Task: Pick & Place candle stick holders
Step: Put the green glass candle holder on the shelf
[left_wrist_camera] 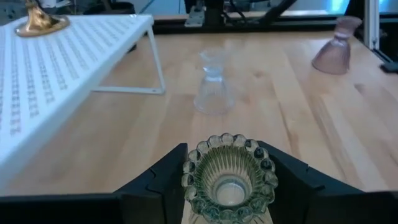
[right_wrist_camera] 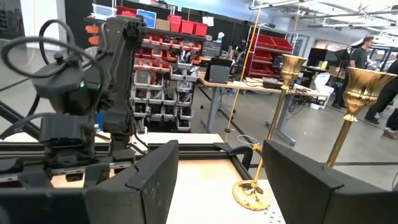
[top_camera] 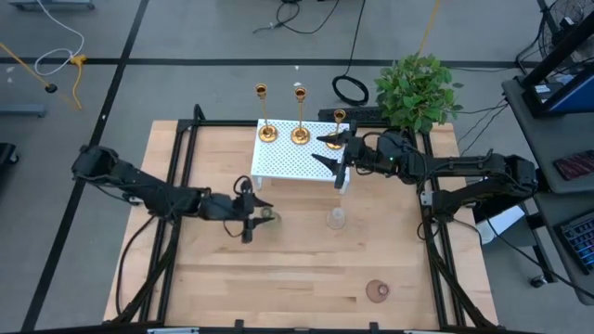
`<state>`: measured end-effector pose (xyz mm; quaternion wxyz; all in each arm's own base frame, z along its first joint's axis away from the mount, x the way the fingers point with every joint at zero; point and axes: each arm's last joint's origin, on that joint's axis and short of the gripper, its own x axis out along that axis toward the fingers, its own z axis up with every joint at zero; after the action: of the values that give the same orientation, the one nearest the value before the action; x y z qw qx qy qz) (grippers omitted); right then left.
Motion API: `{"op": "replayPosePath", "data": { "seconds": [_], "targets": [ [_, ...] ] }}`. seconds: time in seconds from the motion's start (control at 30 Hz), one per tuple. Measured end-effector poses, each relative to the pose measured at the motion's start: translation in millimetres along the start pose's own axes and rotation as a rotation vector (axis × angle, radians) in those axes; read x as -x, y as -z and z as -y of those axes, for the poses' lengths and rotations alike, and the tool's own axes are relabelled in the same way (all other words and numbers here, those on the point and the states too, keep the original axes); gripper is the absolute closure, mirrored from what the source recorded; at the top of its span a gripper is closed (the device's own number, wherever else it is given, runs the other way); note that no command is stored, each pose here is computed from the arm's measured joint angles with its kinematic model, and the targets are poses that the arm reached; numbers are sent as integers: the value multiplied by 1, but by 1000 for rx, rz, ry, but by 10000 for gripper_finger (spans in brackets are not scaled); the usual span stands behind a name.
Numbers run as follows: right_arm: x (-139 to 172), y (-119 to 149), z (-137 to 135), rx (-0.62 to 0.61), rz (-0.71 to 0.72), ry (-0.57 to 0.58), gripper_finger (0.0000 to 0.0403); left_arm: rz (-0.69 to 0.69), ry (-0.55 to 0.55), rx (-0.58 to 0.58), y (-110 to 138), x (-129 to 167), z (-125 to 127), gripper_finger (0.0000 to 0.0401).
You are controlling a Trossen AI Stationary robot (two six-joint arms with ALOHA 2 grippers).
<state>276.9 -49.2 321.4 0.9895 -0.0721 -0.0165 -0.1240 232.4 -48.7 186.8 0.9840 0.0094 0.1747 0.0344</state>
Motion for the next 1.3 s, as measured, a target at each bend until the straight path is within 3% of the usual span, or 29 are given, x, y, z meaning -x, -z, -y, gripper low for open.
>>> {"op": "replayPosePath", "data": {
  "seconds": [0.27,0.77,0.93,1.1,1.3],
  "targets": [
    [0,1,0,3,-12,-2,177,57,1,-58,-29,-7,-14,226],
    [0,4,-1,6,-45,-7,177,22,-139,-121,-81,-13,-59,224],
    [0,4,-1,7,-45,-7,177,8,-176,-90,-82,-13,-79,229],
    [0,4,-1,7,-45,-7,177,5,-202,-74,-82,-12,-93,210],
    [0,4,-1,24,-45,-7,177,0,-243,-61,-81,-11,-105,230]
  ]
}}
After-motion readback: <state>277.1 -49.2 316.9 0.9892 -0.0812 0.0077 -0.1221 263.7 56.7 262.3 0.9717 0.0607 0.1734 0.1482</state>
